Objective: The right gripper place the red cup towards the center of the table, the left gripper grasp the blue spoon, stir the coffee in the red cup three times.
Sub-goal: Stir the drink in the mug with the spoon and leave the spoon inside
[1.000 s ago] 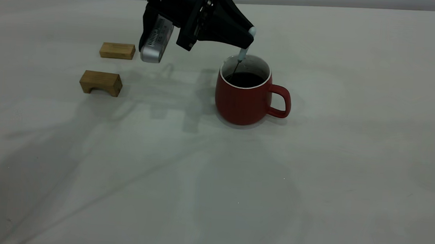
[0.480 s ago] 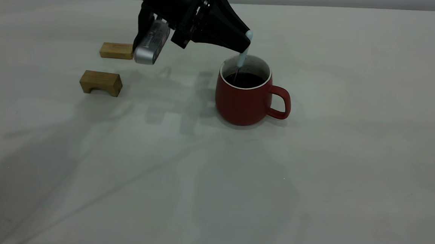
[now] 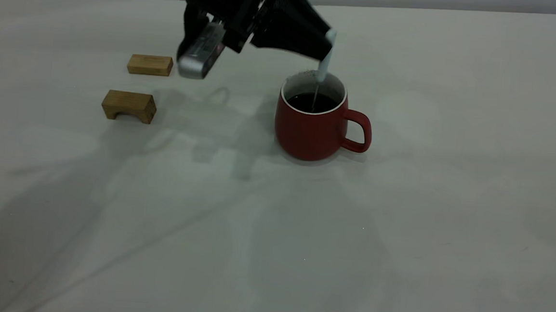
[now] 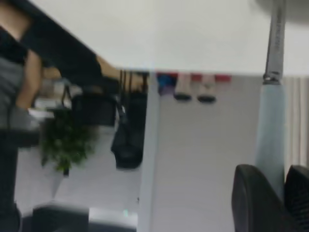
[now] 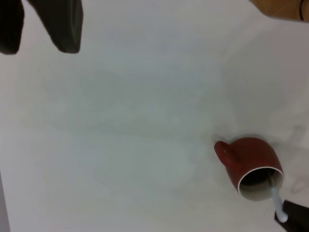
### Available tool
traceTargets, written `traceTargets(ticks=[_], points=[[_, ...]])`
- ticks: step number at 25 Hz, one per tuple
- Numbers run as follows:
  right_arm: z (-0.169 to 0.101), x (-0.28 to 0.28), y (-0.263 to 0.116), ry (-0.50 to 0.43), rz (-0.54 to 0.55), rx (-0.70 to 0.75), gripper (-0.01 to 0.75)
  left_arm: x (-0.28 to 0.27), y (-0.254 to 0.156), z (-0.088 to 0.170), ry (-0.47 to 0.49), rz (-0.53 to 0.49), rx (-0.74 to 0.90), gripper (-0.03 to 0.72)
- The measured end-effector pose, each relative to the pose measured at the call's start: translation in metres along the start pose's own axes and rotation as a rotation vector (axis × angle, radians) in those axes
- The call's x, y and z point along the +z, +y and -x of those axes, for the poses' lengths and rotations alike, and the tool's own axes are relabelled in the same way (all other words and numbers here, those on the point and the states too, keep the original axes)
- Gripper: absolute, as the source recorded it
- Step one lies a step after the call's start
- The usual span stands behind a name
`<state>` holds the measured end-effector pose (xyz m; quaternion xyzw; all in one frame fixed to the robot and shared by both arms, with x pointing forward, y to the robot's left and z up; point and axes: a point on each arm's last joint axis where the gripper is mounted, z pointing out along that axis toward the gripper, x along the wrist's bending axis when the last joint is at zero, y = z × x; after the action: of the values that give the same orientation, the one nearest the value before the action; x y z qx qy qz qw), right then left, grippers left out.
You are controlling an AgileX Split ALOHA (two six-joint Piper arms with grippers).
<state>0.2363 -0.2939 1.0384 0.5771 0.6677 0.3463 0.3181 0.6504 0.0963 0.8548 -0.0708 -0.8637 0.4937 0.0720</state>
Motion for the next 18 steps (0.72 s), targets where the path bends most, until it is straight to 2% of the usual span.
traceTargets(ticks=[6,18], points=[[0.000,0.000,0.000,0.000,0.000,0.000,0.240,-0.003,0.008,0.009,-0.066,0.106,0.057,0.175],[0.000,0.000,0.000,0.000,0.000,0.000,0.240,0.014,0.006,0.004,-0.023,0.103,0.071,0.175]])
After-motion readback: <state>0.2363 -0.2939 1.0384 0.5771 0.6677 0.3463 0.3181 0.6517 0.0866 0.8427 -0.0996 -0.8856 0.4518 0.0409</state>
